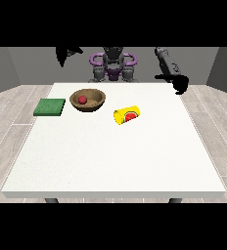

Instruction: Pick the cup and pour the ball into the bowl, then pick the bowl and place it on the pad

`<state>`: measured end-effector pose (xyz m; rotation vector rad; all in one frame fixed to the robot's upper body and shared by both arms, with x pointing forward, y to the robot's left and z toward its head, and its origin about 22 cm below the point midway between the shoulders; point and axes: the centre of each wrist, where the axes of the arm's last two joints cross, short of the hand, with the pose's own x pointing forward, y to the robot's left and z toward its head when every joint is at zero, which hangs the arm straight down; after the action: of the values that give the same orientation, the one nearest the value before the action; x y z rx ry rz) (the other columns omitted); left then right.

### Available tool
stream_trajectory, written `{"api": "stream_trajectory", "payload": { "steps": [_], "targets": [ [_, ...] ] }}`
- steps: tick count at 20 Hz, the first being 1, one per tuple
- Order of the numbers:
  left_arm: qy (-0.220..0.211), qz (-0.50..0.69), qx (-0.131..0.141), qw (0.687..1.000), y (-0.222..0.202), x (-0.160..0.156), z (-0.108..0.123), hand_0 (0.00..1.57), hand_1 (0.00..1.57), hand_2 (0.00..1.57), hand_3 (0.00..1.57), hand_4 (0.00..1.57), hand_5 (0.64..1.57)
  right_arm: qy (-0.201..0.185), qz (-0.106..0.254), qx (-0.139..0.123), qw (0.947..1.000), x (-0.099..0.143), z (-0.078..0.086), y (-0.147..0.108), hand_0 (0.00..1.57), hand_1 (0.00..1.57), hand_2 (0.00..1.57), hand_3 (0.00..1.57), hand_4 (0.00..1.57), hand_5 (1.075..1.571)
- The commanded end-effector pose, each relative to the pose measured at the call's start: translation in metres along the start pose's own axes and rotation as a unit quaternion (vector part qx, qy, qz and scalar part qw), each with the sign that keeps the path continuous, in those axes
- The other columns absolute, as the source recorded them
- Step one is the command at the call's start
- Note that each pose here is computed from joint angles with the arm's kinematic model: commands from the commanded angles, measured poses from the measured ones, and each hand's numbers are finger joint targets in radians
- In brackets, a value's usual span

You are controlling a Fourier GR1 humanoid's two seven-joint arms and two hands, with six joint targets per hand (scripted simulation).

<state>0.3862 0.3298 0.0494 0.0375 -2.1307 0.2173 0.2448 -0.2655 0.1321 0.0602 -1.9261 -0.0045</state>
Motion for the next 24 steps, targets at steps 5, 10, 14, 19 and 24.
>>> {"api": "stream_trajectory", "payload": {
  "steps": [5,10,14,19,24],
  "targets": [
    [-0.043,-0.034,-0.043,0.998,0.052,0.099,-0.083,0.00,0.00,0.00,0.00,0.00,1.518,0.025,-0.020,-0.027,0.9991,-0.044,-0.013,-0.008,0.00,0.00,0.00,0.00,0.46,1.567],
    [-0.072,-0.060,-0.055,0.994,0.053,0.149,-0.113,0.00,0.00,0.00,0.00,0.00,1.523,0.030,-0.056,-0.011,0.9979,-0.096,-0.006,-0.019,0.00,0.00,0.00,0.00,0.42,1.570],
    [-0.037,-0.074,-0.075,0.994,0.040,0.161,-0.120,0.00,0.00,0.00,0.00,0.00,1.533,0.081,-0.061,-0.032,0.9943,-0.143,0.010,-0.023,0.00,0.00,0.00,0.00,0.34,1.571],
    [-0.077,-0.074,-0.073,0.992,0.051,0.213,-0.140,0.00,0.00,0.00,0.00,0.00,1.548,0.072,-0.057,-0.034,0.9952,-0.150,-0.015,-0.049,0.00,0.00,0.00,0.00,0.29,1.570],
    [-0.088,-0.075,-0.065,0.991,0.059,0.246,-0.149,0.00,0.00,0.00,0.00,0.00,1.536,0.102,-0.085,-0.059,0.9894,-0.166,-0.030,-0.028,0.00,0.00,0.00,0.00,0.37,1.570]
  ]
}}
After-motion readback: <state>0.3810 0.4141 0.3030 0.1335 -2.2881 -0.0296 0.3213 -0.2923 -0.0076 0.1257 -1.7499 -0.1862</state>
